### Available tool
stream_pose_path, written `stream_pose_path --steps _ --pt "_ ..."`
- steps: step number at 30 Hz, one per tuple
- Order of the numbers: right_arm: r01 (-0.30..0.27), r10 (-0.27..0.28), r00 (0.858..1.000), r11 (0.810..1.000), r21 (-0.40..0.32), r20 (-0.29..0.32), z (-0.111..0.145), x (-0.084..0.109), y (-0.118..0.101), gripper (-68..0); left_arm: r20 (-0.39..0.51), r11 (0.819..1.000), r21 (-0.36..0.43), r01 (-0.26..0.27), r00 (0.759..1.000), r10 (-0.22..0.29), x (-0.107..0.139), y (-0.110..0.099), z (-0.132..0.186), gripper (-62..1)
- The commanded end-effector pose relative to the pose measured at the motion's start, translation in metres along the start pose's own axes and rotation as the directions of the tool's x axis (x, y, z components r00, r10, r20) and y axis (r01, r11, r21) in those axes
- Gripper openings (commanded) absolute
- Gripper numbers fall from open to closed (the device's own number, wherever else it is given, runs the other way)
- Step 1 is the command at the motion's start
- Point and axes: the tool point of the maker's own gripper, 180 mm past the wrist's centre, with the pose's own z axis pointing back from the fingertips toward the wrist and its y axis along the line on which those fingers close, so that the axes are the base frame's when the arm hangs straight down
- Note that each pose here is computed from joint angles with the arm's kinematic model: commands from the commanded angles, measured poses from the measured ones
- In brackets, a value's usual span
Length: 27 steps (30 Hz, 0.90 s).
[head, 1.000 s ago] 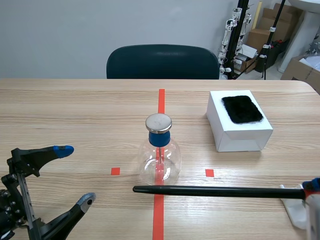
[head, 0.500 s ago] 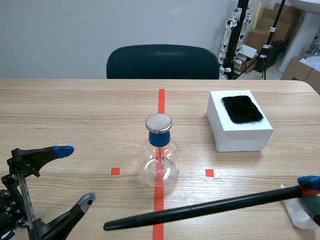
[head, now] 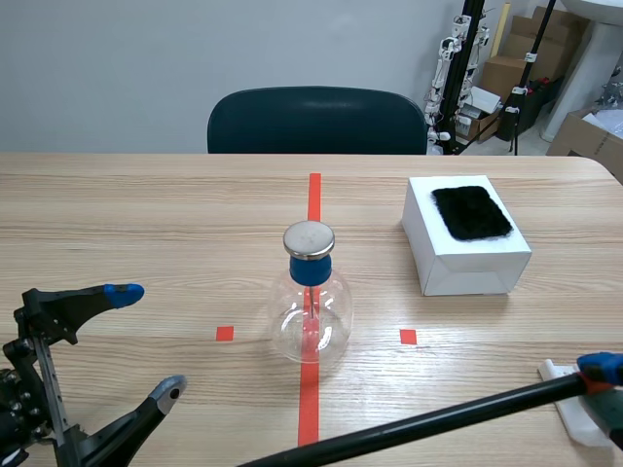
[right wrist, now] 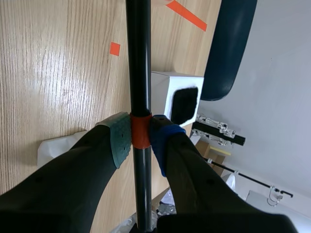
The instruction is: Do the electroscope experiment. pick up the black charging rod
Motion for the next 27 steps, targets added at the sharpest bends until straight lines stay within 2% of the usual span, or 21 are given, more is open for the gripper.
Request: stream_pose_path --steps 1,3,9,27 --pt "-0.001 0.001 1.000 0.999 -0.052 -0.012 -0.0012 -0.0025 -0.0141 -65.4 0.023 1.000 0.002 0.014 1.000 -0.014 0.0069 0.0053 -0.0034 1.4" --pt "0.016 -0.018 1.000 0.997 -0.075 -0.016 -0.0017 -0.0041 -0.0189 -65.4 0.006 1.000 0.002 0.014 1.000 -0.014 0.0039 0.0054 -0.0034 1.4" --pt "0.031 -0.032 0.999 0.996 -0.083 -0.013 -0.0016 -0.0038 -0.0204 -65.6 0.006 1.000 0.002 0.014 1.000 -0.014 0.0039 0.0054 -0.0033 1.4" --pt "0.042 -0.043 0.999 0.996 -0.078 -0.010 -0.0016 -0.0034 -0.0194 -66.9 0.006 1.000 0.002 0.014 1.000 -0.014 0.0039 0.0054 -0.0033 1.4"
